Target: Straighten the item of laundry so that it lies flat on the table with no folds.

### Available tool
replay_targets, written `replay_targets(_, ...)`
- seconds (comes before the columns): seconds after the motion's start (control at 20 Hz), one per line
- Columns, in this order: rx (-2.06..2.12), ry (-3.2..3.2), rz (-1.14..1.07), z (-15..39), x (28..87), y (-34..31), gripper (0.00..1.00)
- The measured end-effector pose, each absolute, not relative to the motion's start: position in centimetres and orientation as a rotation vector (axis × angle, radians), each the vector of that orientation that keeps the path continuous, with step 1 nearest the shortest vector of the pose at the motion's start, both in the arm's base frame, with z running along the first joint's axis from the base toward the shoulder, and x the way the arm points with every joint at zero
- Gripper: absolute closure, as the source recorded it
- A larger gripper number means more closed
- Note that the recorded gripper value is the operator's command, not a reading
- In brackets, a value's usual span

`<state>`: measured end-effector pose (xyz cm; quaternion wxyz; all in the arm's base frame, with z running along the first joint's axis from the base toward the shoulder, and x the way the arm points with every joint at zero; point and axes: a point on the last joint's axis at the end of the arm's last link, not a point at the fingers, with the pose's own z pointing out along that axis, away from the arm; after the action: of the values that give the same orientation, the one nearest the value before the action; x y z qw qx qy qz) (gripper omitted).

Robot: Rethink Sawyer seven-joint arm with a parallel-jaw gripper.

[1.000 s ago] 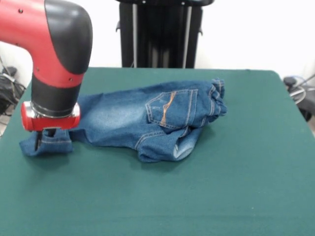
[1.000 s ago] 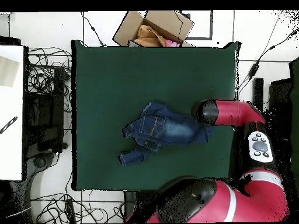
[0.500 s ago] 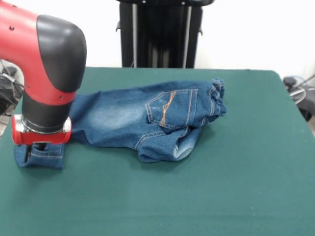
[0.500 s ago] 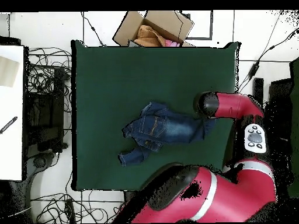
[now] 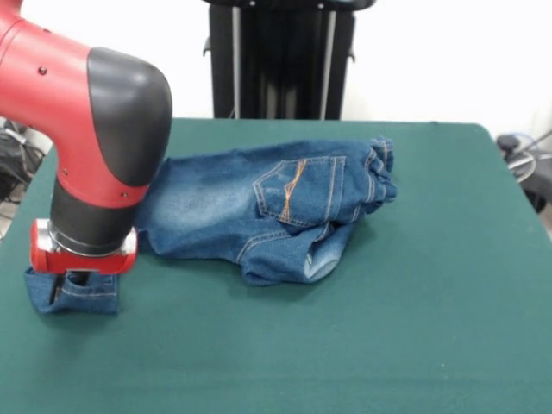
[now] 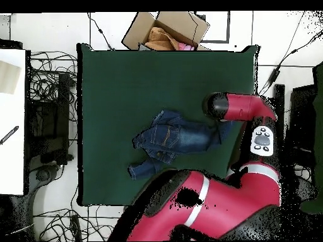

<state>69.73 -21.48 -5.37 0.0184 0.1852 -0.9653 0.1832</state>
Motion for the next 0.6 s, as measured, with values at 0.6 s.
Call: replay_targets(0.6, 0.314, -3.058, 0.615, -5.3, 71.0, -19.4, 1.0)
